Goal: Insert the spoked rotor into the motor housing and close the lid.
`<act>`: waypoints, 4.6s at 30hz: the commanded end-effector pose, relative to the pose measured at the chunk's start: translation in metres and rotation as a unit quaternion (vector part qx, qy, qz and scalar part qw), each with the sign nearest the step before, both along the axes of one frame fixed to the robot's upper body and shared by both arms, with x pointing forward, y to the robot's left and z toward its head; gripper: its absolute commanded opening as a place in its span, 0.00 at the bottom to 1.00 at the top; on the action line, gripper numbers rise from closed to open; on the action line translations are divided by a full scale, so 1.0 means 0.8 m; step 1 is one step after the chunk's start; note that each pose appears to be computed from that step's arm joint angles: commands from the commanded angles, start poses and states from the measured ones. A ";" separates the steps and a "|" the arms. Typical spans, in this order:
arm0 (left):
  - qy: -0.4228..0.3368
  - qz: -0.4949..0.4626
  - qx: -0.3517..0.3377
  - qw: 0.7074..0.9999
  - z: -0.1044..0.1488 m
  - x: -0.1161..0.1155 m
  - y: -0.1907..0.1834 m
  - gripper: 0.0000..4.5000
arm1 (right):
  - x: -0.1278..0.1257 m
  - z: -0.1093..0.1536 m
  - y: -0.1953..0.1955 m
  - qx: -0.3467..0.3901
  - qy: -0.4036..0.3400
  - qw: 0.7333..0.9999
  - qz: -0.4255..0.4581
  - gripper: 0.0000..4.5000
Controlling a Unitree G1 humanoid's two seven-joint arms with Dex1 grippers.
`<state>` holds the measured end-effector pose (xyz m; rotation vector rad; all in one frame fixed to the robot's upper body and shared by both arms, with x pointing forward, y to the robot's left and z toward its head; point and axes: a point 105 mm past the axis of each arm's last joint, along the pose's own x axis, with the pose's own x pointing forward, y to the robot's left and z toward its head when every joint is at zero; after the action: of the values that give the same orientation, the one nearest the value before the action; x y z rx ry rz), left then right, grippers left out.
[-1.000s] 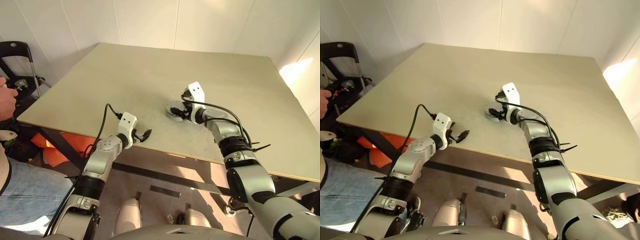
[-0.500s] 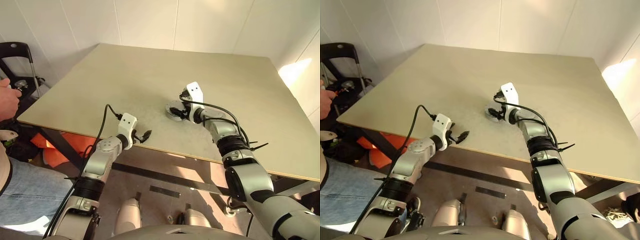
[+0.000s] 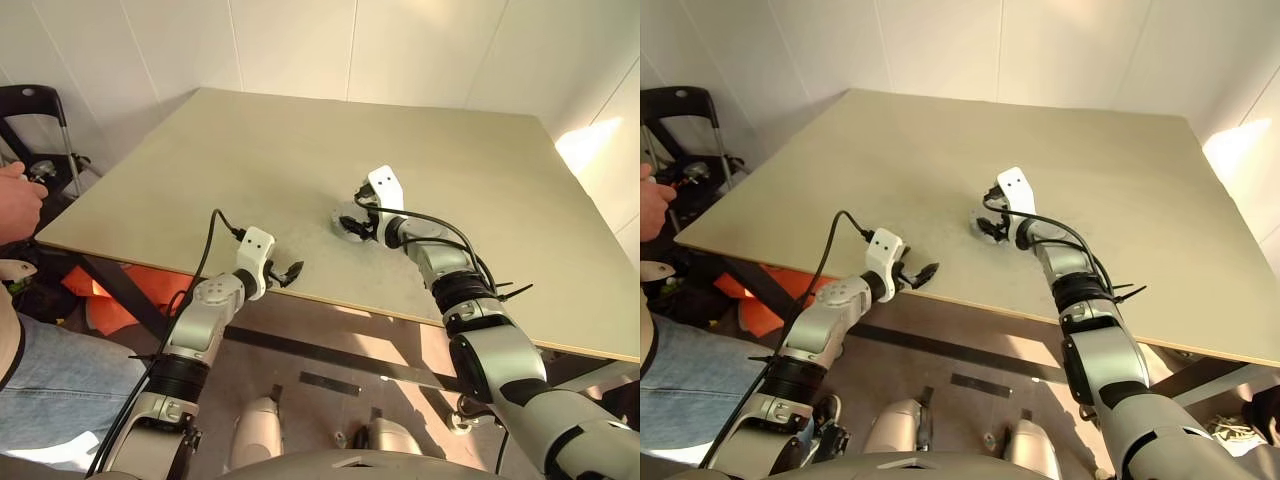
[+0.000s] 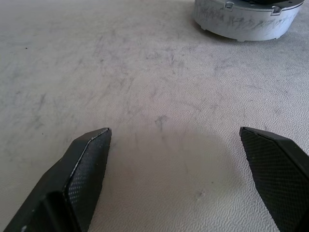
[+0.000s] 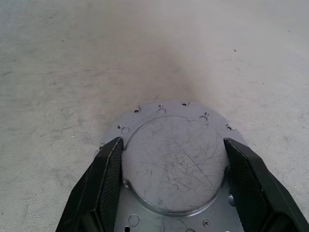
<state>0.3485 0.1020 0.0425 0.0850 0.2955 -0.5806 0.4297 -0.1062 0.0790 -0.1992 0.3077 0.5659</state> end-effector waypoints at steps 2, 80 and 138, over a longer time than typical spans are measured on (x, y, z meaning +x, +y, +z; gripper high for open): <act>-0.026 0.003 -0.024 0.999 0.027 0.009 -0.005 1.00 | -0.002 -0.013 -0.010 -0.023 0.018 1.000 -0.006 0.70; 0.203 0.012 -0.251 0.946 0.047 0.089 -0.155 0.00 | -0.016 0.039 -0.009 0.031 -0.027 0.999 0.026 0.99; 0.210 -0.024 -0.250 0.945 0.041 0.078 -0.164 0.00 | -0.056 -0.003 -0.046 0.401 0.327 0.848 -0.114 0.99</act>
<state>0.4140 -0.0238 0.0759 -0.5543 0.5446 -0.6873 0.3858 -0.1635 0.0744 0.8128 0.6820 0.4025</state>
